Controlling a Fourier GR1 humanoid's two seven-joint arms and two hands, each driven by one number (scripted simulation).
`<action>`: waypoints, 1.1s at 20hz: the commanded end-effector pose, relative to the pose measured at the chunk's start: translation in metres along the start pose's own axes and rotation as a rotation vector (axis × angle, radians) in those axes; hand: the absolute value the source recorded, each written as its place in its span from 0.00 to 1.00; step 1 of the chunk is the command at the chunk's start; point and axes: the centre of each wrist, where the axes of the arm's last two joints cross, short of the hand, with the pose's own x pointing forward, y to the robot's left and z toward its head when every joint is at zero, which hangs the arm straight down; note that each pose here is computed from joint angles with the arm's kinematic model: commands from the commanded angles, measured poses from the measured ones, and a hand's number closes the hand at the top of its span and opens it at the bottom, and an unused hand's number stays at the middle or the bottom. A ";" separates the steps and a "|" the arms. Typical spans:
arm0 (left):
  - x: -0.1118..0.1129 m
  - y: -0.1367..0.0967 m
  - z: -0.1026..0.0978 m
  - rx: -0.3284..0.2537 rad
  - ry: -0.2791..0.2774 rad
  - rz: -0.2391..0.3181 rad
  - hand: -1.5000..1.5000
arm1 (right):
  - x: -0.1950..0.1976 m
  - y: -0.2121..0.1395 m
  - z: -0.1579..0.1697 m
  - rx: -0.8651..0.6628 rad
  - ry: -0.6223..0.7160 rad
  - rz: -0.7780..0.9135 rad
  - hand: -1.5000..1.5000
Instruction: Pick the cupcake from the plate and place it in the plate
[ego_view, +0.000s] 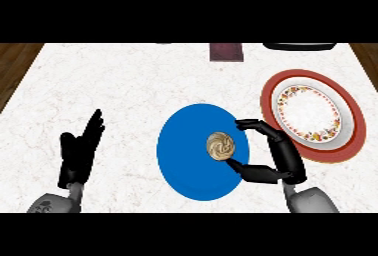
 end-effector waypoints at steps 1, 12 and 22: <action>-0.007 -0.006 0.001 0.013 0.040 0.003 0.50 | -0.012 -0.002 0.016 0.220 -0.014 0.055 0.00; -0.008 -0.011 0.011 0.028 0.032 -0.016 0.50 | 0.057 -0.003 -0.054 0.368 0.102 0.632 0.00; -0.001 0.005 0.000 0.025 0.025 0.003 0.50 | 0.070 0.011 -0.080 0.695 0.375 0.731 0.00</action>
